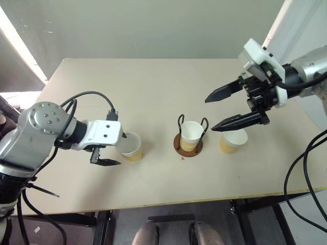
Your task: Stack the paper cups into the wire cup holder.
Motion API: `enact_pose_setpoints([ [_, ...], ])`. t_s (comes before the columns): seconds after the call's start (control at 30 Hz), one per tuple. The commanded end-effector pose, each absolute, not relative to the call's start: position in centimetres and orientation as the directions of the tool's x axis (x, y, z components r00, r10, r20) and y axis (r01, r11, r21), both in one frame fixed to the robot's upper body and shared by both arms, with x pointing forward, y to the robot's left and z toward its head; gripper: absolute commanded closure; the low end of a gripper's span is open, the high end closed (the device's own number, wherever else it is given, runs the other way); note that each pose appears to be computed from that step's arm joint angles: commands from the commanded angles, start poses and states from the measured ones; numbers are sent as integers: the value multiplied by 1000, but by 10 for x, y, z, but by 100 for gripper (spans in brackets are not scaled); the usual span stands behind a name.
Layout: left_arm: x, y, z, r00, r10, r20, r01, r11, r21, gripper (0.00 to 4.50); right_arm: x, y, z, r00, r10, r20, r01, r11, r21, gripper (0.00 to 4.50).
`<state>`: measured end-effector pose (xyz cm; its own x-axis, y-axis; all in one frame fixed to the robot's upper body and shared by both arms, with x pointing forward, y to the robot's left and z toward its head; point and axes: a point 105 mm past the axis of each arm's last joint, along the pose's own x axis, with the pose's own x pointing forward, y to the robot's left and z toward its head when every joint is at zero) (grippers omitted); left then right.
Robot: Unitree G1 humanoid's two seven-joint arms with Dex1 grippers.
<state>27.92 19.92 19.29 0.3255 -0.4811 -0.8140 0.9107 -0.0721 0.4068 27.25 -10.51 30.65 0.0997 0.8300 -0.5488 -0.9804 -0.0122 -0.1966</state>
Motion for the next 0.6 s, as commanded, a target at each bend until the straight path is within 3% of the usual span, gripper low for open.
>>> enact_pose_setpoints([
  [0.03,279,200,191,322,-479,-817,909,-84,407,0,267,-106,316,119,829,-547,-968,-26,-250,1],
  [0.17,280,198,183,297,-481,-825,915,-104,391,0,266,-106,316,122,829,-545,-968,-23,-251,1],
  [0.27,278,197,180,276,-483,-831,917,-128,379,64,266,-107,316,119,832,-542,-969,-22,-246,0],
  [0.6,284,196,175,226,-530,-817,927,-140,348,432,260,-104,321,53,869,-491,-965,-83,-250,0],
])
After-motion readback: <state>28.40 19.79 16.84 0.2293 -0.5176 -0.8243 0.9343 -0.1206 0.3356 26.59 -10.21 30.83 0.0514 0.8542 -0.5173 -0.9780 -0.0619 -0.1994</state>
